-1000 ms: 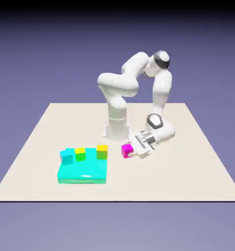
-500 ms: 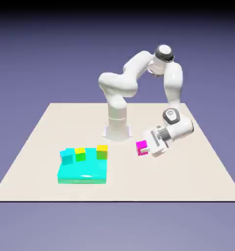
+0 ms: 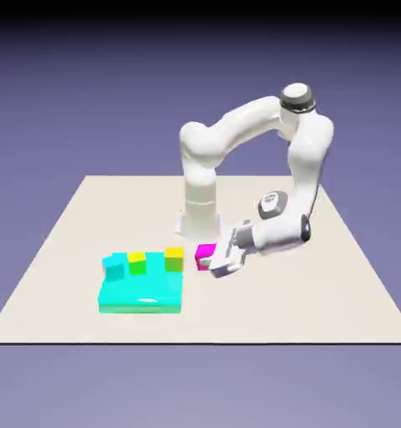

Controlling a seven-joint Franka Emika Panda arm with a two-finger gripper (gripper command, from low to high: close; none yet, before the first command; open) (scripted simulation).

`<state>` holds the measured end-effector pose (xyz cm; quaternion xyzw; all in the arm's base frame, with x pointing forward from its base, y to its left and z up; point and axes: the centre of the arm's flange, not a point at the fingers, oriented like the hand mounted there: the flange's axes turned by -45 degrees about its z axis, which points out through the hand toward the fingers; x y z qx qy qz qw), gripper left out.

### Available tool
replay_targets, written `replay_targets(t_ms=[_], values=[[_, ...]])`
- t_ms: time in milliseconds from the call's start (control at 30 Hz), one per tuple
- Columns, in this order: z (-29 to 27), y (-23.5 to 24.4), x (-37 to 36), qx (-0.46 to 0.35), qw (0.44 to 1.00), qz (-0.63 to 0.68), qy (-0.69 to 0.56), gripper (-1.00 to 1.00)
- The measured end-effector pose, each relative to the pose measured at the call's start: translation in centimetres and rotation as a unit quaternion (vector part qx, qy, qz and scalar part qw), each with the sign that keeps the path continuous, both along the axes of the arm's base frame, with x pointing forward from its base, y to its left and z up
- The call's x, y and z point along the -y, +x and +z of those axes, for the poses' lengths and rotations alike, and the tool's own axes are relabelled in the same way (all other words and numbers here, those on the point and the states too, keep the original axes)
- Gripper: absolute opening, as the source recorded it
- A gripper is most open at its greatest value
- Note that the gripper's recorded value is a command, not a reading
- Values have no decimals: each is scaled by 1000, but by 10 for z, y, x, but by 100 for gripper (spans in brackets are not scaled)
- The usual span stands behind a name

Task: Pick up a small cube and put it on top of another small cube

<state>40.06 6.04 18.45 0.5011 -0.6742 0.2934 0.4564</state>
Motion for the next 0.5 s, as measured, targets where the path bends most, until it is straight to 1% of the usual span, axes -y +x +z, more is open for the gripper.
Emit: replay_targets(t_ms=[167,233,267,367,400,467,500], values=[[7,9,77,-5,997,-75,-28,-100],[17,-5,123,0,991,-110,-72,-100],[17,-5,123,0,991,-110,-72,-100],[-12,-25,157,0,991,-109,-71,-100],[-18,-30,164,0,991,-109,-71,100],[-18,-30,164,0,991,-110,-71,100],[-9,-23,153,0,991,-110,-71,100]])
